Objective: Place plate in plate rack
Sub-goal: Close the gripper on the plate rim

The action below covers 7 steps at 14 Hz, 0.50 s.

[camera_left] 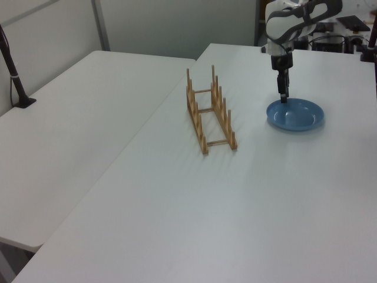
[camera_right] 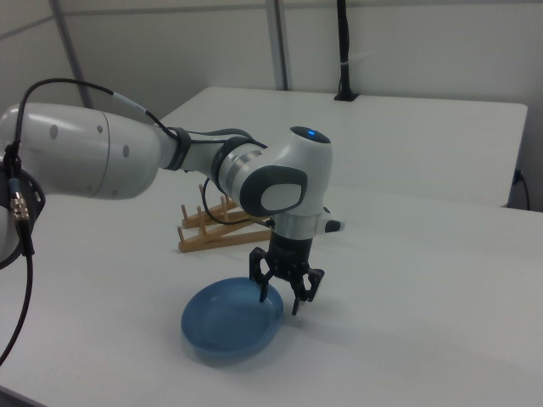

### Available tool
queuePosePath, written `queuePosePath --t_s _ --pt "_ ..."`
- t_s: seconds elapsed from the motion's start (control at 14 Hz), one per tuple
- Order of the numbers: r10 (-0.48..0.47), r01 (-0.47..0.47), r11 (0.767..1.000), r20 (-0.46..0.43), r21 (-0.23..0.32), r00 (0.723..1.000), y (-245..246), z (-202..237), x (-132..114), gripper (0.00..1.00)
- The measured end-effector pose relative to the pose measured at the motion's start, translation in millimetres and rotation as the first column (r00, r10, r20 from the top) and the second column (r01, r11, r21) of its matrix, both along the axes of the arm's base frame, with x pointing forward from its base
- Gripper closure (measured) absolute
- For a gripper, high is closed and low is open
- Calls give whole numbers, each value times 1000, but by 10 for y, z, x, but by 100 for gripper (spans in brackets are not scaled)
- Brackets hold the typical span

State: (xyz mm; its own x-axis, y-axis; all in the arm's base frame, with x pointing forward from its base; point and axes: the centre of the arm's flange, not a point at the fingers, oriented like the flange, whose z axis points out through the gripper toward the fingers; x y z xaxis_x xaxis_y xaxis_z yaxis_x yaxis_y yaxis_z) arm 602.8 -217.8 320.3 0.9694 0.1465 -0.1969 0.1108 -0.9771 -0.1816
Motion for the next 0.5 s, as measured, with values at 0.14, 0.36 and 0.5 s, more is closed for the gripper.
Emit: queuePosePath --t_s 0.14,0.36,0.5 --pt "10 -10 1000 0 1 1000 28 -43 13 40" --pt "23 -23 1000 -2 6 1000 83 -65 25 58" --pt "36 -36 999 -3 10 999 129 -76 36 63"
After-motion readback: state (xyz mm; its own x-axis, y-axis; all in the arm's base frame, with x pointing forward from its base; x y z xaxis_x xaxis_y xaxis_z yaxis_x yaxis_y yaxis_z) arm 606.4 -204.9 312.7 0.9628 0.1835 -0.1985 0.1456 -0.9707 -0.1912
